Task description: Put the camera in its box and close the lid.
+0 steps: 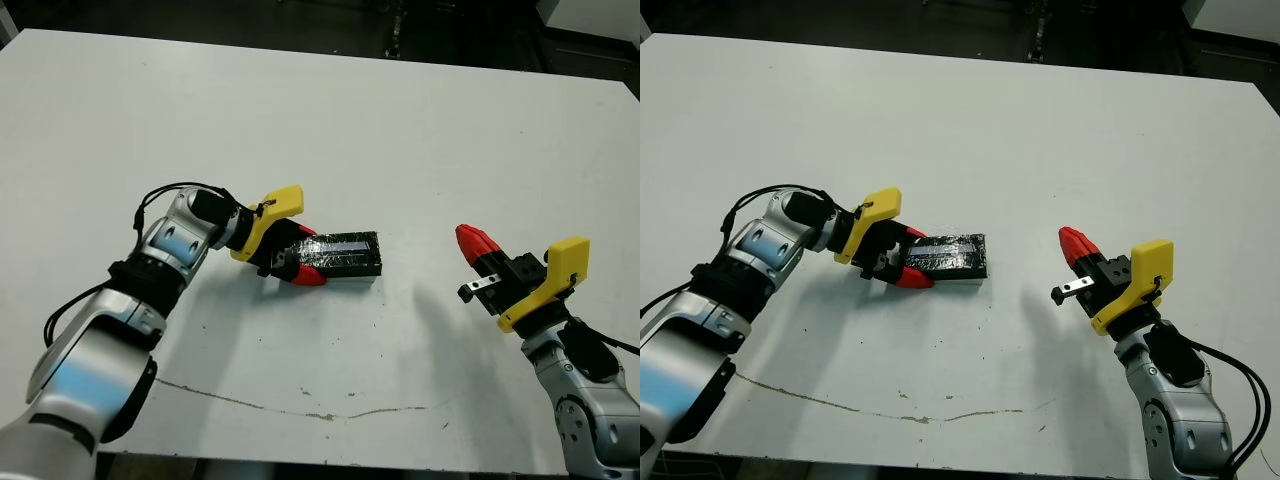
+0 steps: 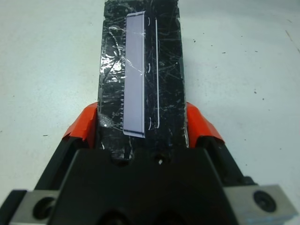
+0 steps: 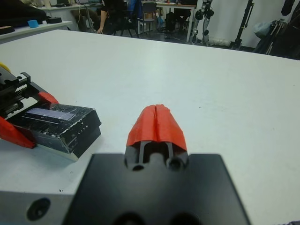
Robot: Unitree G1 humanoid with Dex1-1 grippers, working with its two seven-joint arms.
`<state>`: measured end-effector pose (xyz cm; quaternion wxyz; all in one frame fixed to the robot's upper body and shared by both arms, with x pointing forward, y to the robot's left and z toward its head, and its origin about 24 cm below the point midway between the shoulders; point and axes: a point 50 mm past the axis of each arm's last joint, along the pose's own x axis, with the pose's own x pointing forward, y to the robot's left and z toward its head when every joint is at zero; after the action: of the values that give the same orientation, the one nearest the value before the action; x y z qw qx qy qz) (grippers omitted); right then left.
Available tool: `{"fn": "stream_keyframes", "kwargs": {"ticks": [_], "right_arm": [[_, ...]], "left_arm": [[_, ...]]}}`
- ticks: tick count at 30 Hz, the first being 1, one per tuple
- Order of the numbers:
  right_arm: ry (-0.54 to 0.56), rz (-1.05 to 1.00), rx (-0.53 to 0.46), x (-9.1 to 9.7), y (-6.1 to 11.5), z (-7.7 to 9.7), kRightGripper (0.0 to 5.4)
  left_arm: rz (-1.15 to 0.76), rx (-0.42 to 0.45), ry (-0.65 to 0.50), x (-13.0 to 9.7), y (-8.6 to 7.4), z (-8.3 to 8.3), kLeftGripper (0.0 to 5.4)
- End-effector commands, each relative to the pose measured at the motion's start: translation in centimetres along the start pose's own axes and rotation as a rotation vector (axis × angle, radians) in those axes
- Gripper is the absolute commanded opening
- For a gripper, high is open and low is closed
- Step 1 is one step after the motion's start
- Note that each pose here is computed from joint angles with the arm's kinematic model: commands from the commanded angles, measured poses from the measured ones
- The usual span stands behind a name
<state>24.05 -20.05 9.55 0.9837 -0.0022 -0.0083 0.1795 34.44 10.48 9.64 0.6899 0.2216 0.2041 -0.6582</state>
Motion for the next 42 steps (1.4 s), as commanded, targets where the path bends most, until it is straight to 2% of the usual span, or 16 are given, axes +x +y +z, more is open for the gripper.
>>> {"fn": "stream_keyframes", "kwargs": {"ticks": [1, 5, 9, 17, 21, 30, 33, 37, 42], "right_arm": [[0.013, -0.016, -0.007, -0.3, -0.2, -0.1, 0.0], [0.012, -0.015, 0.002, -0.3, -0.2, -0.1, 0.0], [0.011, -0.016, -0.001, -0.4, -0.1, -0.2, 0.0], [0.014, -0.017, -0.001, -0.4, -0.1, -0.2, 0.0], [0.009, -0.008, 0.011, -0.4, -0.1, -0.3, 0.0], [0.014, -0.015, 0.0, -0.4, 0.0, -0.3, 0.0], [0.017, -0.016, -0.002, -0.4, 0.0, -0.3, 0.0], [0.02, -0.018, -0.005, -0.4, 0.0, -0.2, 0.0], [0.017, -0.017, 0.0, -0.4, 0.0, -0.2, 0.0]], "left_arm": [[-0.062, -0.042, 0.068, 3.5, -1.5, -1.3, 3.19], [-0.044, -0.019, 0.081, 3.5, -1.5, -1.4, 3.19], [-0.013, 0.029, 0.078, 3.4, -1.7, -1.2, 3.78], [0.048, 0.067, 0.073, 2.8, -1.9, -1.4, 4.84], [0.048, 0.035, 0.057, 1.9, -2.1, -1.5, 5.35], [0.057, 0.039, 0.056, 0.0, -2.6, -2.3, 5.39], [0.047, -0.005, 0.019, -0.6, -2.7, -2.6, 5.39], [0.054, -0.007, -0.009, -1.8, -2.7, -2.6, 5.39], [0.078, -0.069, 0.005, -3.9, -2.7, -3.4, 5.39]]}}
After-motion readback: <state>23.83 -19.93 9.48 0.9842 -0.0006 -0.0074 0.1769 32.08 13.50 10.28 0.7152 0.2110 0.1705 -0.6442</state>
